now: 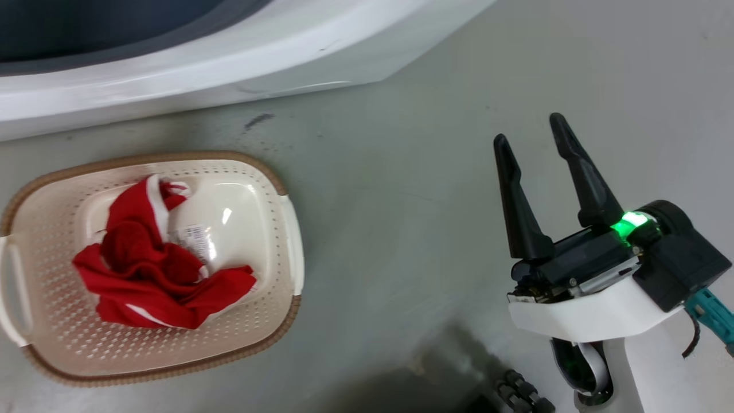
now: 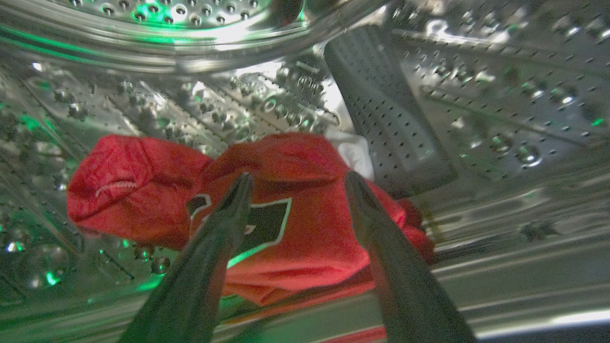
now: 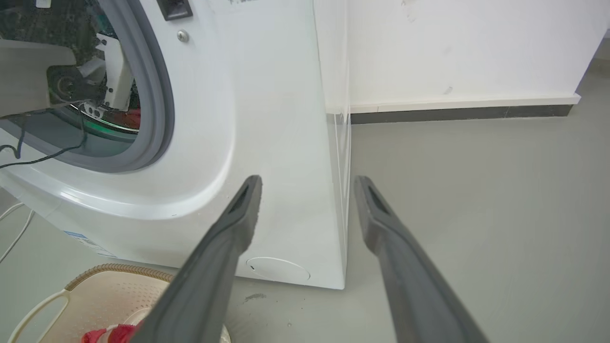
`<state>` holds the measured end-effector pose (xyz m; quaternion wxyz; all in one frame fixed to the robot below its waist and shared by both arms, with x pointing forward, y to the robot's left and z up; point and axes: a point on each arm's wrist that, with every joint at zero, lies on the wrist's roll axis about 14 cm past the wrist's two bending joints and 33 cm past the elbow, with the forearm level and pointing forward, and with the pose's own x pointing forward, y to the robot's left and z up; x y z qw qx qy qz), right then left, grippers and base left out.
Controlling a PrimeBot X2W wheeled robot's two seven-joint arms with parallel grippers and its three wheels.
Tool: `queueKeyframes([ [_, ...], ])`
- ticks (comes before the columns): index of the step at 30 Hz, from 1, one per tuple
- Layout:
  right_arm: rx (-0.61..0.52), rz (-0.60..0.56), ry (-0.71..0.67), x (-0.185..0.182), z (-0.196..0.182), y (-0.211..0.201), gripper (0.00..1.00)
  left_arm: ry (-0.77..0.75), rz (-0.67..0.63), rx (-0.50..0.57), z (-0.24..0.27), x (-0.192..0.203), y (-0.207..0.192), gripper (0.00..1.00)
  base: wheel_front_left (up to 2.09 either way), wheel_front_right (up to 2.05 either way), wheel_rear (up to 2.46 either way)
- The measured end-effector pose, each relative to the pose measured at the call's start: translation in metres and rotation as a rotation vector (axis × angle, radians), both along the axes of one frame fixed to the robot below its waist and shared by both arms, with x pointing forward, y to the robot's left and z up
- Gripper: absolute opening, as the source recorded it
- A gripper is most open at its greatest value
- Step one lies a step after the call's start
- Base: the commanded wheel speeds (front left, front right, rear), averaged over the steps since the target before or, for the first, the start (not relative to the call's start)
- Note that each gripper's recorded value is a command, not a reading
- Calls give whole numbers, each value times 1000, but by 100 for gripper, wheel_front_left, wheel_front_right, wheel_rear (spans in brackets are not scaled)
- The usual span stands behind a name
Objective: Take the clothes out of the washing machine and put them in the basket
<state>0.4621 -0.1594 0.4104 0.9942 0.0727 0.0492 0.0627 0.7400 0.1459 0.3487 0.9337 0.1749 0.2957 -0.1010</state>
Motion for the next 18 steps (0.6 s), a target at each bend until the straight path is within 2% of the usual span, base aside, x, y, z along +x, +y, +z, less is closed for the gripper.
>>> queueKeyframes([
  [8, 9, -33, 62, -8, -19, -10, 100, 205, 25, 60, -48, -2, 1, 100, 0, 0, 0],
  [12, 20, -33, 64, -8, -20, -9, 100, 258, 44, 63, -56, -3, 3, 100, 0, 0, 0],
  [13, 22, -30, 63, -8, -20, -8, 100, 260, 46, 63, -56, -3, 3, 44, 0, 0, 0],
  [14, 26, -27, 61, -7, -20, -6, 100, 261, 45, 64, -56, -2, 3, 12, 0, 0, 0],
  [15, 30, -25, 61, -7, -20, -5, 100, 256, 44, 66, -56, -2, 4, 0, 0, 0, 0],
  [18, 38, -17, 55, -5, -19, -2, 100, 216, 48, 61, -49, 2, 6, 0, 0, 0, 0],
])
